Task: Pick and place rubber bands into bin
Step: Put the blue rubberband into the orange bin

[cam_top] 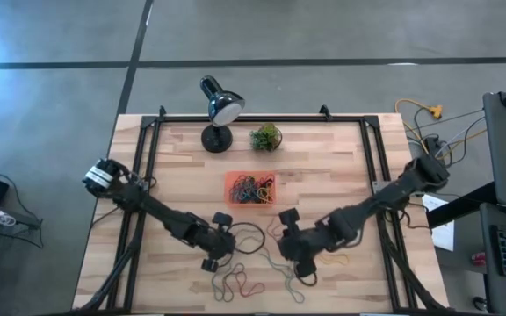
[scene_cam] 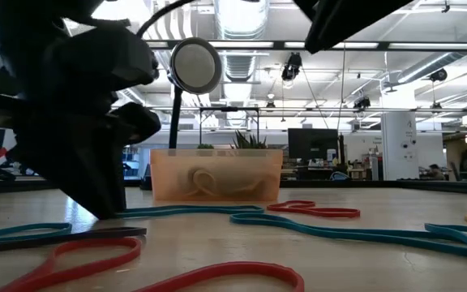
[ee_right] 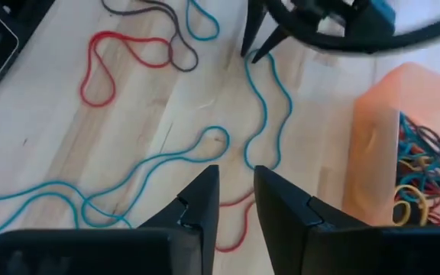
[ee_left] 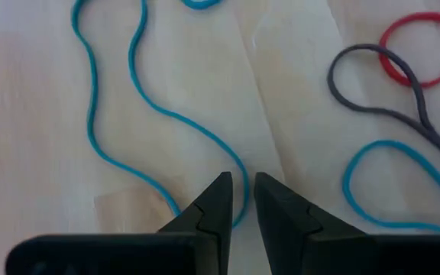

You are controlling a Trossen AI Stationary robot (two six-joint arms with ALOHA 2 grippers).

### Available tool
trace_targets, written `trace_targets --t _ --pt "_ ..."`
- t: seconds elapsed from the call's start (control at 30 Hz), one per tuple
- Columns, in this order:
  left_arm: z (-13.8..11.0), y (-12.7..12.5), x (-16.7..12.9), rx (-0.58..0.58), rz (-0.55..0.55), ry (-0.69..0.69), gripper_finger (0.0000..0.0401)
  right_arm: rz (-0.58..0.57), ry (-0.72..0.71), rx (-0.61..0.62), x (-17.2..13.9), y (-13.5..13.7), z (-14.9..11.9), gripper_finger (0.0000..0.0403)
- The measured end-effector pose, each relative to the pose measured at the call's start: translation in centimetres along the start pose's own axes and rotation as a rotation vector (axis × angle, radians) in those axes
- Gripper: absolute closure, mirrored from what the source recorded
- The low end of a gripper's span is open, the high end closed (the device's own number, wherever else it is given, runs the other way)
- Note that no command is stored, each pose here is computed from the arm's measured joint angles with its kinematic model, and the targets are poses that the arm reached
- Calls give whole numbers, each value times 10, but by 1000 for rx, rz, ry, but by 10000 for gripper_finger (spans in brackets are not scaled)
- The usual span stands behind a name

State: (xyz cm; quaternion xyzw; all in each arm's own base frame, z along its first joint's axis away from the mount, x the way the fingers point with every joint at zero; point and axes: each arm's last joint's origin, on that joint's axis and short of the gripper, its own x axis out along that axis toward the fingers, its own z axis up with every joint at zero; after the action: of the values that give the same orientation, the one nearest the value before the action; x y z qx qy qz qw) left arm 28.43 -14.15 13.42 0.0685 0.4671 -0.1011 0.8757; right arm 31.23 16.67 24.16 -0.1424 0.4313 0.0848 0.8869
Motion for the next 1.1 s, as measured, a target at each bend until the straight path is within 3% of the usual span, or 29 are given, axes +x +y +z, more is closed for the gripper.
trace_targets --t 0.27,0.5,0.73,0.83,1.1 --pt "0 17 6 -167 -100 58 357 -74 8 35 2 17 -13 339" --pt "-5 21 7 -265 -100 123 397 -115 21 34 8 16 -24 344" --pt "-5 22 3 -248 -94 123 400 -111 -5 44 4 15 -23 344" --pt "1 22 -3 -212 -48 106 400 -109 -7 43 4 16 -23 344" --pt "24 17 -25 -81 248 146 401 -109 -2 45 4 16 -24 344"
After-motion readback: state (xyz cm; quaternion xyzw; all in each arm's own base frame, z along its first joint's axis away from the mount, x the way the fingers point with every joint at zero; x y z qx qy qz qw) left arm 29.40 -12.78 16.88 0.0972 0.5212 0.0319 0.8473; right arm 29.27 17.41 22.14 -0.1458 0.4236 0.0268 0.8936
